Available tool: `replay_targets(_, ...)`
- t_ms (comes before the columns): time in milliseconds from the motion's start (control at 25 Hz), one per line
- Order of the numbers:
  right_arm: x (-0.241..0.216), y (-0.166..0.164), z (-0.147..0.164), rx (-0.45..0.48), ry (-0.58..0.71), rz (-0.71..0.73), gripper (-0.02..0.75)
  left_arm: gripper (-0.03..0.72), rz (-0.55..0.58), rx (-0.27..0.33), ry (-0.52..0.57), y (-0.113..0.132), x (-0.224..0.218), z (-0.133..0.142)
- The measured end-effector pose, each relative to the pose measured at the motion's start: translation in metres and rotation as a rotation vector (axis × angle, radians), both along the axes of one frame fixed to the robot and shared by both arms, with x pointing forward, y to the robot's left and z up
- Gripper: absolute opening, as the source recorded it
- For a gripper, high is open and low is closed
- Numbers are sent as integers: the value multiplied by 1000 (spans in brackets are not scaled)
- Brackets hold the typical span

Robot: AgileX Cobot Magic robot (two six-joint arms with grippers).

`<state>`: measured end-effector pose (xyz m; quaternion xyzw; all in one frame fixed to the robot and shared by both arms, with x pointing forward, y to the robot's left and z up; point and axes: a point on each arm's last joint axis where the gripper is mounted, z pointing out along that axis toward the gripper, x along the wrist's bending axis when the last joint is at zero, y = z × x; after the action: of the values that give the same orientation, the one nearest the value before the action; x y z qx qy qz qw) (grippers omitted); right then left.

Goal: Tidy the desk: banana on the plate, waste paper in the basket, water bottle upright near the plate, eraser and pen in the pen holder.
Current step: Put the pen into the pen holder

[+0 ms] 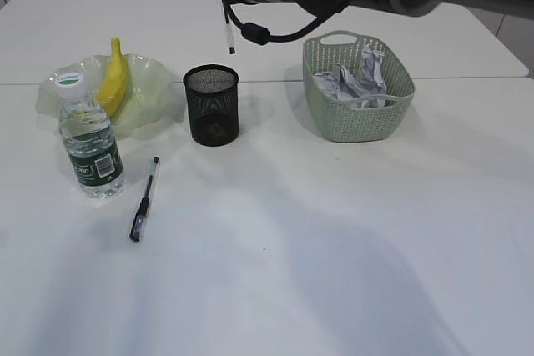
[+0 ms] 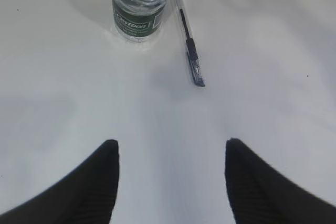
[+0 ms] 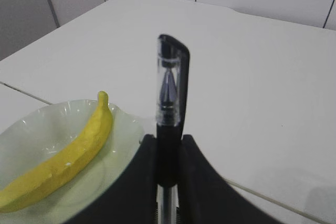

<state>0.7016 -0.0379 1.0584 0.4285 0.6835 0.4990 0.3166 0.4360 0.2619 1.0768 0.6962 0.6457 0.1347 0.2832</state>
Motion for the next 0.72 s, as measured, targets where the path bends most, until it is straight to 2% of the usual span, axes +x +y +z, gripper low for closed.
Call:
replay_targets(520, 9, 13, -27, 37, -57, 79, 48, 454, 3, -1, -12, 0, 1, 1)
replay_targets(720, 13, 16, -46, 30, -32, 84, 48, 454, 3, -2, -16, 0, 1, 1)
